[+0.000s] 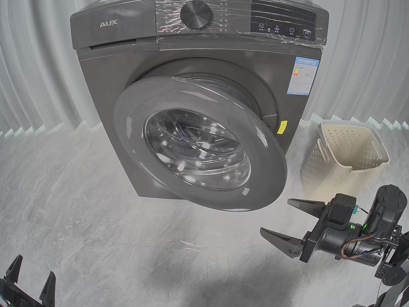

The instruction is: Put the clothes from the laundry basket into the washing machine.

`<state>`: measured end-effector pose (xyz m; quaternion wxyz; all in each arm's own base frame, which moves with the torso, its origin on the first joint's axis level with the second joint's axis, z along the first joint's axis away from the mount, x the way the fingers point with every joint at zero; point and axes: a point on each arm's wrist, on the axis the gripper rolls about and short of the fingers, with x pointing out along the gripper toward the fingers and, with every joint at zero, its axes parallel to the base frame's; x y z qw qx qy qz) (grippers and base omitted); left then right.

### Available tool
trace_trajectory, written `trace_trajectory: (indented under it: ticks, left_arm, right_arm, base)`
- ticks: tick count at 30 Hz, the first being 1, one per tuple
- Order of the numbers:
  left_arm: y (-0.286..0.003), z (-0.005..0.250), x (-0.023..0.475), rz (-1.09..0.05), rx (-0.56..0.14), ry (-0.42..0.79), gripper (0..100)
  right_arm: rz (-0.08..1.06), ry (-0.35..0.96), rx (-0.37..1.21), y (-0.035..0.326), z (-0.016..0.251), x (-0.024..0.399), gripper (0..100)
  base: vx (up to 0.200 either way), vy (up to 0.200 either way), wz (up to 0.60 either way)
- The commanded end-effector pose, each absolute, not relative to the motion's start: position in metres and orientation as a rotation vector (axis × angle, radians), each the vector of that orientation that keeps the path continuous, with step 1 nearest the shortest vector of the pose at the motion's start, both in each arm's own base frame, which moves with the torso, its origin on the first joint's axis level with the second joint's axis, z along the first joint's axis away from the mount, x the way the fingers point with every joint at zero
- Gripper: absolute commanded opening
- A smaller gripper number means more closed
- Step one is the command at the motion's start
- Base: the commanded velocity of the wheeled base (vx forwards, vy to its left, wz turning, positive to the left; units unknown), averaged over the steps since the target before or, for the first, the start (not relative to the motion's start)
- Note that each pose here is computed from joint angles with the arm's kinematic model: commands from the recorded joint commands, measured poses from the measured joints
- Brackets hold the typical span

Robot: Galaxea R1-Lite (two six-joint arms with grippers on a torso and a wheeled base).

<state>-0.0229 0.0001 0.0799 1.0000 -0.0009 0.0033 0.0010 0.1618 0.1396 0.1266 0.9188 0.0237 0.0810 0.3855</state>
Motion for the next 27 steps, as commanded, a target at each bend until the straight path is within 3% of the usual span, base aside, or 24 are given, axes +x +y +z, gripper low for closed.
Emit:
trace_trajectory:
  ticks: [1, 15, 19, 27]
  left_arm:
    - [0.000, 0.075, -0.023, 0.003, -0.003, 0.006, 100]
    - [0.000, 0.075, -0.023, 0.002, 0.000, 0.006, 100]
    - [0.000, 0.075, -0.023, 0.002, 0.000, 0.006, 100]
    - [0.000, 0.075, -0.023, 0.002, 0.000, 0.006, 100]
  right_arm:
    - [0.799, 0.159, 0.050, 0.144, 0.127, 0.165, 100]
    - [0.757, 0.036, 0.079, 0.156, 0.122, 0.183, 100]
    - [0.728, -0.009, 0.092, 0.158, 0.130, 0.190, 100]
    - [0.757, 0.063, 0.061, 0.154, 0.116, 0.176, 100]
  base:
    - [0.200, 0.000, 0.00]
    - [0.200, 0.000, 0.00]
    - [0.000, 0.000, 0.00]
    - [0.000, 0.000, 0.00]
